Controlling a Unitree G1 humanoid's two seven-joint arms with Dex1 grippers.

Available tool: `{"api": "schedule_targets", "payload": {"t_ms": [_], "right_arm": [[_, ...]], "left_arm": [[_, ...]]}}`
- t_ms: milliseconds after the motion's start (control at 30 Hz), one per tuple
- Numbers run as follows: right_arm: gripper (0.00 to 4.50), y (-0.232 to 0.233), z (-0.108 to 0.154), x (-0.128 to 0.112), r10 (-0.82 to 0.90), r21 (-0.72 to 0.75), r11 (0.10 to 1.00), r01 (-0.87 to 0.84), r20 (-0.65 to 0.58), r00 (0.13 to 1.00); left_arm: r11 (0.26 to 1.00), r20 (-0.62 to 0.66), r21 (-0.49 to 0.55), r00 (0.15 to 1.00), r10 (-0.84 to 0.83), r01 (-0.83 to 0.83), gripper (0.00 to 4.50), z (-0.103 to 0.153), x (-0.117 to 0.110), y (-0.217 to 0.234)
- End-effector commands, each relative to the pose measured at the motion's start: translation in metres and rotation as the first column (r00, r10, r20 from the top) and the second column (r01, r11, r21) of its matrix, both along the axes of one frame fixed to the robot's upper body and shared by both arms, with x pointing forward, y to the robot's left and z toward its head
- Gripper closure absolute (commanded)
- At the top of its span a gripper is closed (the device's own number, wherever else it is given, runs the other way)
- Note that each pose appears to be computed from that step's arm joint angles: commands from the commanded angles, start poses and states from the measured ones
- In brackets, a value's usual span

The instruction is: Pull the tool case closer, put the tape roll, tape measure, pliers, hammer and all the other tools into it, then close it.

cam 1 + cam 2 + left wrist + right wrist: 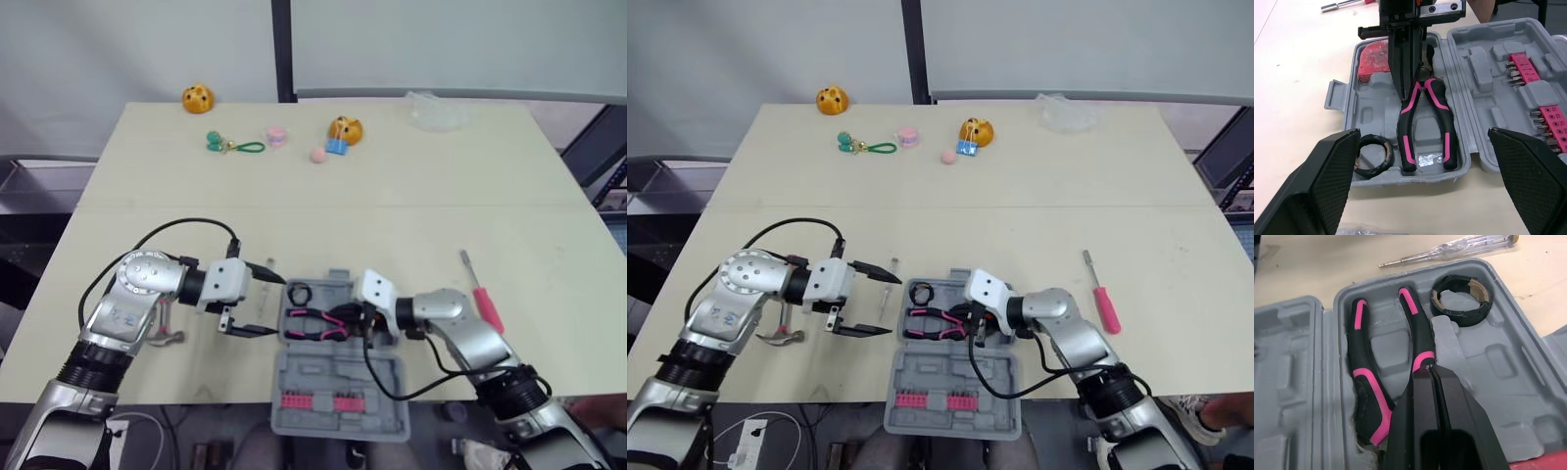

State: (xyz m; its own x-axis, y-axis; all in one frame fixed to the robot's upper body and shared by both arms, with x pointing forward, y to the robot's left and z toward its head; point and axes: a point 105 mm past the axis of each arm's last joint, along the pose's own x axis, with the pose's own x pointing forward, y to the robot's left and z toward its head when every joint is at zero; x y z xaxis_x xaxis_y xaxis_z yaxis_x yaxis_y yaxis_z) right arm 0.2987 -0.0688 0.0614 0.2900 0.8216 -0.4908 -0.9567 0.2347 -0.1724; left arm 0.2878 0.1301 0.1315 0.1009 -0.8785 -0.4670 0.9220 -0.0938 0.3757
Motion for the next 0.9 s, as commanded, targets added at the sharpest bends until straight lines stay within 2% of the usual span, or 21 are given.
{"api": "schedule_targets", "payload": {"t_ms": [33, 200, 333, 400, 467, 533, 633, 800, 900], "right_arm": [[4.44, -0.026, -0.055, -0.012, -0.1, -0.196, 0.978, 0.071, -0.145, 0.984], [4.44, -0.028, -0.054, -0.011, -0.088, -0.215, 0.975, 0.063, -0.107, 0.99], [4.44, -0.014, 0.01, 0.007, -0.134, 0.063, 0.99, 0.129, 0.074, 0.988], [4.44, -0.024, 0.051, 0.0, -0.166, 0.203, 0.969, 0.141, 0.108, 0.98], [4.44, -0.044, 0.075, -0.013, -0.2, 0.265, 0.949, 0.171, 0.085, 0.976], [3.93, -0.075, 0.088, -0.026, -0.246, 0.249, 0.943, 0.221, 0.073, 0.967], [2.66, -0.126, 0.094, -0.045, -0.326, 0.147, 0.938, 0.314, 0.06, 0.944], [0.06, -0.245, 0.102, -0.081, -0.56, -0.052, 0.825, 0.562, 0.049, 0.827], [0.02, -0.3, 0.102, -0.095, -0.675, -0.135, 0.719, 0.681, 0.093, 0.732]], "left_arm": [[1.0, 0.028, -0.002, 1.0, -0.001, 0.001, 0.0, 0.004, 0.003, 0.0], [1.0, 0.027, -0.003, 1.0, 0.003, -0.003, 0.0, 0.003, 0.005, 0.0], [0.995, 0.004, -0.063, 0.997, 0.072, -0.071, 0.0, 0.002, 0.006, 0.003], [0.975, -0.071, -0.154, 0.986, 0.149, -0.159, 0.0, 0.003, 0.002, 0.009], [0.956, -0.138, -0.197, 0.971, 0.194, -0.219, 0.0, 0.002, -0.009, 0.017], [0.919, -0.176, -0.226, 0.941, 0.289, -0.324, 0.0, 0.001, -0.014, 0.032], [0.832, -0.232, -0.26, 0.868, 0.439, -0.49, 0.0, 0.0, -0.02, 0.061], [0.526, -0.265, -0.244, 0.578, 0.772, -0.814, 0.0, -0.009, -0.037, 0.163], [0.326, -0.227, -0.229, 0.376, 0.898, -0.917, 0.0, -0.012, -0.052, 0.218]]}}
